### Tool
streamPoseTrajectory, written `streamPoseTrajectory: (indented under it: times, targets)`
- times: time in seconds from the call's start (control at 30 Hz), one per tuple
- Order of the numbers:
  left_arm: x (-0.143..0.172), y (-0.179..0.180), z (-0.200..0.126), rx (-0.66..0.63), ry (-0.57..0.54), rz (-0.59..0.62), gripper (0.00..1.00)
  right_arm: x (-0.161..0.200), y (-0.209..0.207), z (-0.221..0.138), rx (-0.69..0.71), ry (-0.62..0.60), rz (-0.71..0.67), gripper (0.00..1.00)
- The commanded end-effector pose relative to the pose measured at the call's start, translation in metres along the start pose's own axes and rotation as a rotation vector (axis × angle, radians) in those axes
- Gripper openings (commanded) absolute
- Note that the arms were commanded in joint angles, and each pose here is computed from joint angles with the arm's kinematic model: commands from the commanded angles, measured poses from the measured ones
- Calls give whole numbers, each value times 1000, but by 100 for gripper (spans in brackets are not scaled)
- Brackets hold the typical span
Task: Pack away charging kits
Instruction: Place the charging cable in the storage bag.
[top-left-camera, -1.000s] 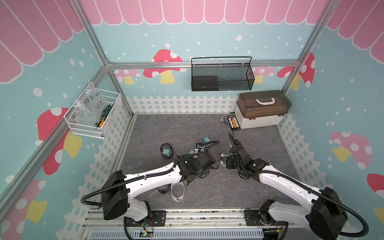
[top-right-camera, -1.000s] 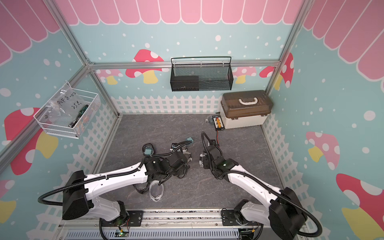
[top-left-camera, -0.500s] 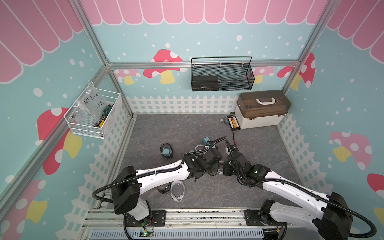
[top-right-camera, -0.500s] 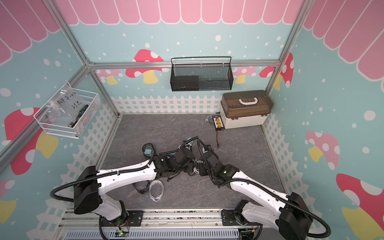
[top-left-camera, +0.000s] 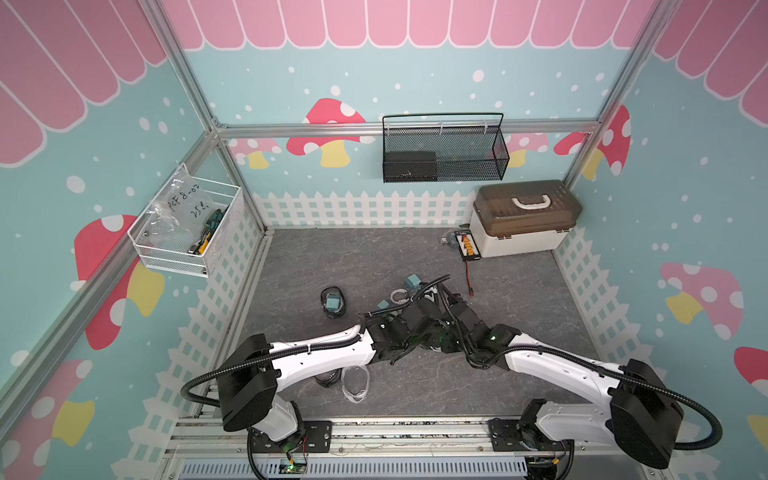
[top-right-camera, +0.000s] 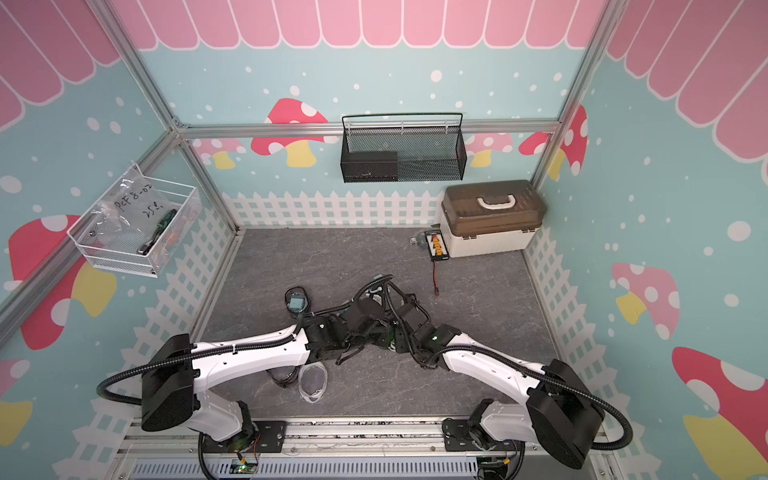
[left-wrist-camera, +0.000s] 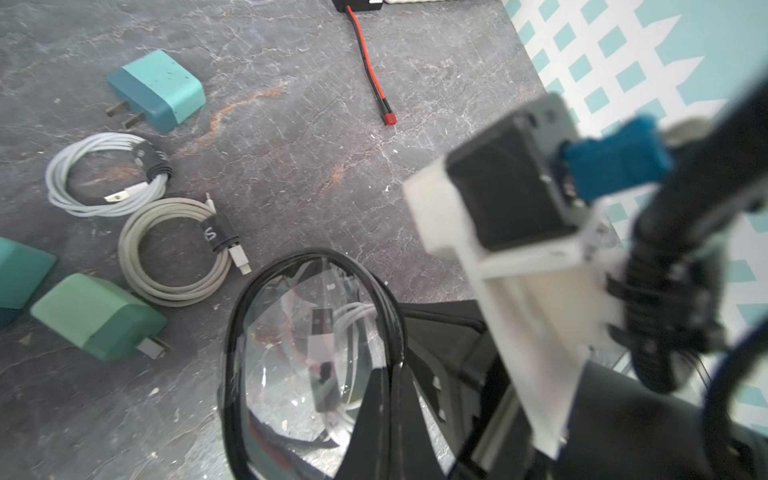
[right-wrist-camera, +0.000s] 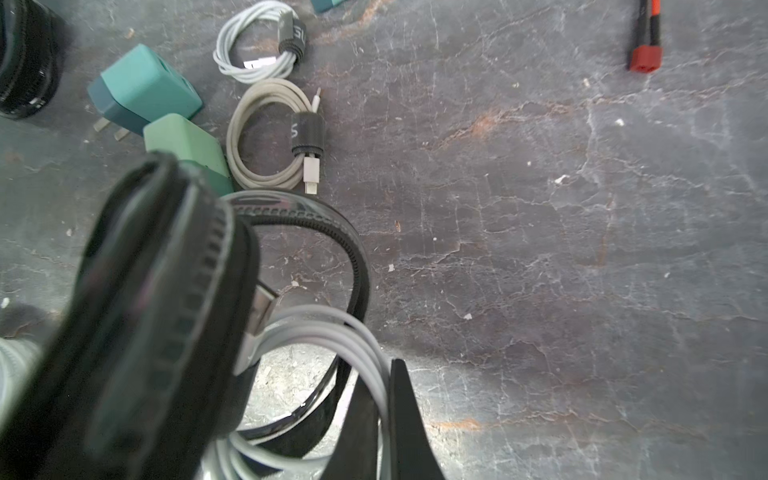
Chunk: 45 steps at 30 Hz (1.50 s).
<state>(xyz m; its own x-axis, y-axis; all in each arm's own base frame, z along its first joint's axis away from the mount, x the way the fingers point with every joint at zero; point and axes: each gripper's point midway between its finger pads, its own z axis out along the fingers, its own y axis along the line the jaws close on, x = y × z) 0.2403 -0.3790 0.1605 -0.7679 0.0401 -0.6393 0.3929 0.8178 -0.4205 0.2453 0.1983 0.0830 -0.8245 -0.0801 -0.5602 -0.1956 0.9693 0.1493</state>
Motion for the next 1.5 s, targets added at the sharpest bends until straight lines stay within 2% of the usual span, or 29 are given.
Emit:
streamPoseTrajectory:
  times: [0.0,0.37,0.63,0.87,1.07,1.3,1.47]
  targets:
    - [2,-11,3,65,-16,-1,0,-14,8,-1,-18,-40,36,0]
    - [9,-12,16,88,-8,-16,0,-21,6,0,-2,-80,58,0]
    - [16,-3,21,60,24,-76,0,-28,-14,1,108,-136,54,0]
    - [17,-1,14,62,41,-136,0,-27,-24,15,194,-130,40,0]
    - [18,2,14,69,42,-160,0,-26,-14,28,161,-111,43,0]
    - [15,24,18,39,37,-208,0,-31,1,19,78,-116,45,25]
    - [11,42,12,3,25,-243,0,-43,5,-6,15,-173,56,32]
